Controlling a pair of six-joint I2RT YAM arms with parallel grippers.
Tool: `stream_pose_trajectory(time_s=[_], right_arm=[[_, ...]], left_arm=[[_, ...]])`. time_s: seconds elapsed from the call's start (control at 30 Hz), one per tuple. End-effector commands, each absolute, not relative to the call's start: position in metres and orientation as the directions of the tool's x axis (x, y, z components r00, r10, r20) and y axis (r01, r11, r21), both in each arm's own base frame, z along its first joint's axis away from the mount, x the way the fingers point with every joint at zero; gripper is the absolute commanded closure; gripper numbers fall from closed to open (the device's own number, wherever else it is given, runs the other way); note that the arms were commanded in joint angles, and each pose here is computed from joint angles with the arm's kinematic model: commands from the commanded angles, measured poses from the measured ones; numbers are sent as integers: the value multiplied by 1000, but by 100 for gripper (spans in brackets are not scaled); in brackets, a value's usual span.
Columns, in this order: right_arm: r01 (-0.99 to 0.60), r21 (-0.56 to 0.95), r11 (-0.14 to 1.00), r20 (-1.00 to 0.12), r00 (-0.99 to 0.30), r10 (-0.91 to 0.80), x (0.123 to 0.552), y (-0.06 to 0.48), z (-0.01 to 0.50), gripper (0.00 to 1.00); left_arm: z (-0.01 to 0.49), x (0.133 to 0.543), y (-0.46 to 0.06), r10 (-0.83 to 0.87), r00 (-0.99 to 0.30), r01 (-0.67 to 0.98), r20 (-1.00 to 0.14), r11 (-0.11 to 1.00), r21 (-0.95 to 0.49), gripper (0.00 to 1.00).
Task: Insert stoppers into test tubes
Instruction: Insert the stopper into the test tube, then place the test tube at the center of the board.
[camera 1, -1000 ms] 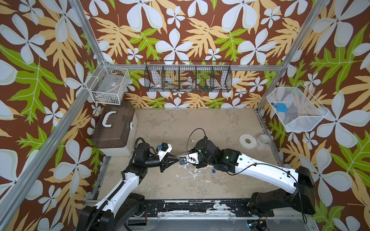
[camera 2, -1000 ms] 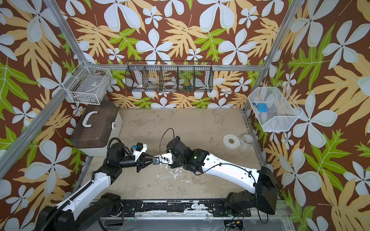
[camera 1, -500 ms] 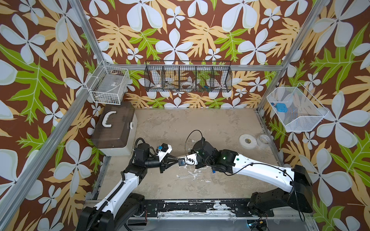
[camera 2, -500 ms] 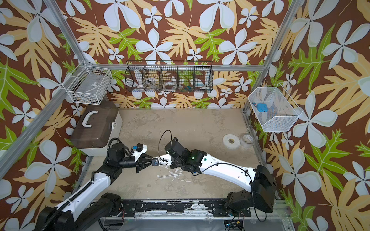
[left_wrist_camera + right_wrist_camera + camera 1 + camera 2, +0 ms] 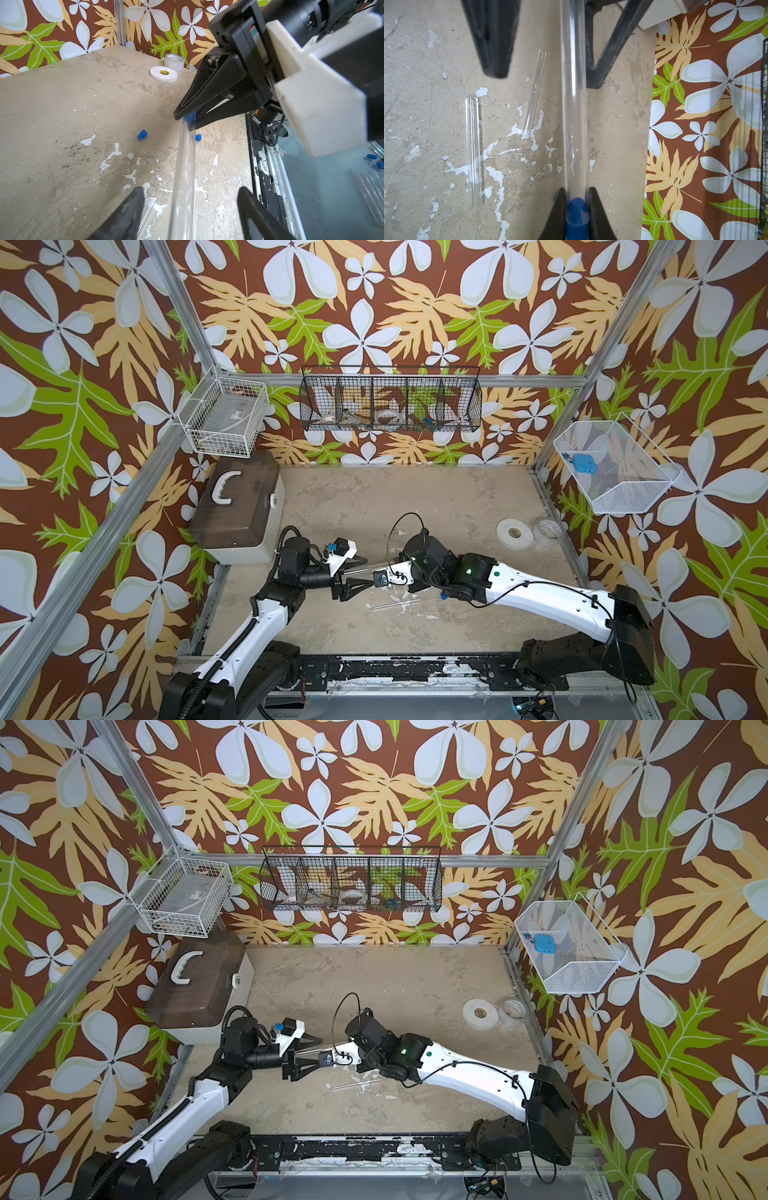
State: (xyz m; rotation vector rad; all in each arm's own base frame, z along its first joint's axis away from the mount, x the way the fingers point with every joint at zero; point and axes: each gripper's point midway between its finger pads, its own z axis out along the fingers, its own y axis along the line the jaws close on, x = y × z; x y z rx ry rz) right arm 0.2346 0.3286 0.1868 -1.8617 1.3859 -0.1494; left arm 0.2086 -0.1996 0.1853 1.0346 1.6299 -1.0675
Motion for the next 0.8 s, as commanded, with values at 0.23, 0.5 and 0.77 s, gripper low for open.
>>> stream_pose_trajectory(time_s=[0.23, 0.5, 0.77], right_arm=[[-782, -607, 143, -459, 199, -866, 278, 288, 197, 90], [-723, -443, 530, -641, -158, -751, 345, 218, 192, 91], [-574, -269, 773, -686, -449, -573, 385, 162, 166, 93]], left_arm=[[199, 234, -183, 163, -238, 899, -957, 411, -153, 0], [204, 277, -158, 188, -245, 770, -951, 634, -73, 0], [204, 309, -123, 224, -246, 596, -943, 803, 35, 0]])
